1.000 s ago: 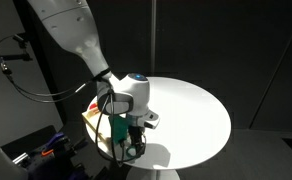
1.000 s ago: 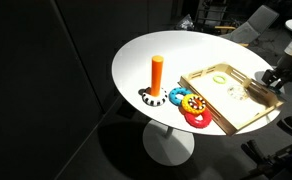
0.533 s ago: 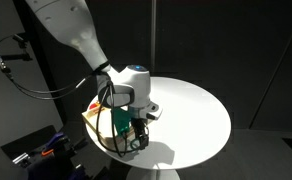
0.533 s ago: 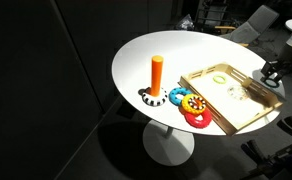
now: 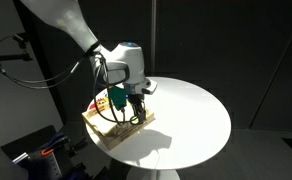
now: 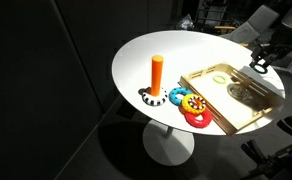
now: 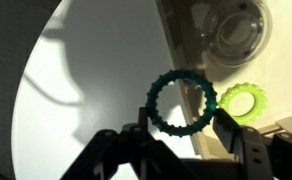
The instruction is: Pick up the green ring from the table and put it in the wooden tray
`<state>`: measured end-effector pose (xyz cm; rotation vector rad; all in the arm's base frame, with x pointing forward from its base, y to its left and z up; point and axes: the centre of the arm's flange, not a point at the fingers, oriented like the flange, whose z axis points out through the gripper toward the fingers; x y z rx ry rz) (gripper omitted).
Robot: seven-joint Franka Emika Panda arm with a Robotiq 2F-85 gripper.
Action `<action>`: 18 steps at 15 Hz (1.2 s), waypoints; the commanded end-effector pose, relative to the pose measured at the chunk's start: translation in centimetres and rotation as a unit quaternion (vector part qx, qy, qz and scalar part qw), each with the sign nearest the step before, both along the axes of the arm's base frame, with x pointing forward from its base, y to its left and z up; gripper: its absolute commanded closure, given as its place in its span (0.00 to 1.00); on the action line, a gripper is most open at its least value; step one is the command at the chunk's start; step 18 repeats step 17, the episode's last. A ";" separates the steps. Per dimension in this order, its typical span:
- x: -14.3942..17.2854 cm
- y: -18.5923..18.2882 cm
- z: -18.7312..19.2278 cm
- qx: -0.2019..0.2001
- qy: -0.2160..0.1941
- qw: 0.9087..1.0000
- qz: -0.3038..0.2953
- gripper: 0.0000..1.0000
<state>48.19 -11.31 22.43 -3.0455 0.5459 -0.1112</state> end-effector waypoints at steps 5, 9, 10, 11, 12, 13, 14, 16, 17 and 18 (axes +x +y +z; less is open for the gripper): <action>-0.3 4.4 1.9 0.046 0.028 0.998 0.024 0.07; -0.7 4.4 1.6 0.046 0.057 0.997 0.027 0.00; -0.8 4.2 1.6 0.048 0.066 0.996 0.027 0.00; -1.0 4.0 1.6 0.049 0.077 0.995 0.025 0.00; -1.2 3.7 1.8 0.048 0.087 0.995 0.022 0.00; -1.4 3.4 1.9 0.047 0.095 0.994 0.020 0.00; -1.6 3.0 2.1 0.045 0.099 0.994 0.018 0.00; -1.6 3.2 0.7 0.048 0.094 0.994 0.022 0.00; -1.7 2.9 0.9 0.048 0.096 0.994 0.021 0.00; -1.7 2.9 0.9 0.048 0.096 0.994 0.021 0.00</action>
